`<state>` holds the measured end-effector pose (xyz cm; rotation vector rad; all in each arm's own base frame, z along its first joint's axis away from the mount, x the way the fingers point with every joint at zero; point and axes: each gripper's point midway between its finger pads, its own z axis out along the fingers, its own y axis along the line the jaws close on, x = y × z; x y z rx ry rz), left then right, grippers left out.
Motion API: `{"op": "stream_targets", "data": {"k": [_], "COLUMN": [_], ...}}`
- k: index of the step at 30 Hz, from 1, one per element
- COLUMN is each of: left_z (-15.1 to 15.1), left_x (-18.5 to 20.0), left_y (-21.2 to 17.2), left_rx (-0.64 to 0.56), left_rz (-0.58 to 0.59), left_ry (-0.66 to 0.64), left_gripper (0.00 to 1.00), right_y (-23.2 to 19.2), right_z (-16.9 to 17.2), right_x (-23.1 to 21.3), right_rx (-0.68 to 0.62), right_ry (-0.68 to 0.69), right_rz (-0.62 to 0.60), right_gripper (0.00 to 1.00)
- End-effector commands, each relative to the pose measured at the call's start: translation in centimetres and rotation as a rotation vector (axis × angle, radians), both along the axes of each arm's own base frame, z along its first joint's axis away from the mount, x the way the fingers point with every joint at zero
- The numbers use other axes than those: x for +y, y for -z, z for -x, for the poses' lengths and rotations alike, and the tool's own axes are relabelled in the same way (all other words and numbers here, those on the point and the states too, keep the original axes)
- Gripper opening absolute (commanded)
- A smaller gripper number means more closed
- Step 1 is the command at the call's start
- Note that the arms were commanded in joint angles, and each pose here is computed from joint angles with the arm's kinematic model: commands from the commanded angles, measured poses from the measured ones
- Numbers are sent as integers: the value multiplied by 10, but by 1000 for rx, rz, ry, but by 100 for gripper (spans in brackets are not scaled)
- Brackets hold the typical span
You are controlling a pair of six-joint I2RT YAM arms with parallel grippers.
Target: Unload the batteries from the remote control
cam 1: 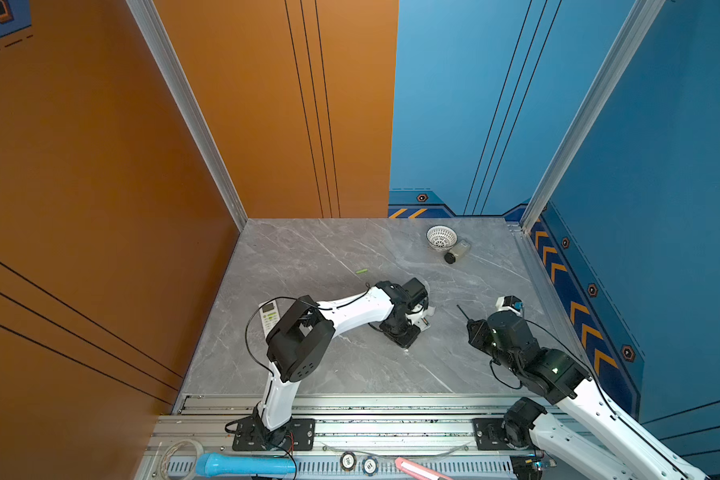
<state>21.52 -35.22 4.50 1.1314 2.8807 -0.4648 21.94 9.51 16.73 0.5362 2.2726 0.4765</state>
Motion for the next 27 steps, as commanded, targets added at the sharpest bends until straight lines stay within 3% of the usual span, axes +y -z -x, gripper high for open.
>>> {"op": "stream_targets", "data": {"k": [1, 9, 17, 20, 24, 27], "left_z": [19, -45, -102, -123, -127, -114], "left_x": [2, 28, 24, 15, -23, -16], "left_y": [-3, 9, 19, 12, 1, -6], "left_rx": [51, -130, -254, -276, -206, -176], "left_rz": [-19, -115, -131, -72, 67, 70], "left_ry": [-38, -267, -366, -415, -406, -432], "left_gripper": [21, 22, 23, 27, 31, 34], "right_y": [-1, -5, -3, 1, 7, 7], "right_z": [-2, -11, -8, -6, -2, 1], "right_x": [-3, 9, 7, 7, 5, 3], "right_rx": [-1, -11, -10, -6, 7, 3], "right_ry": [15, -10, -10, -12, -10, -7], "right_rz": [22, 5, 1, -2, -6, -13], "right_gripper": [0, 0, 0, 0, 0, 0]}}
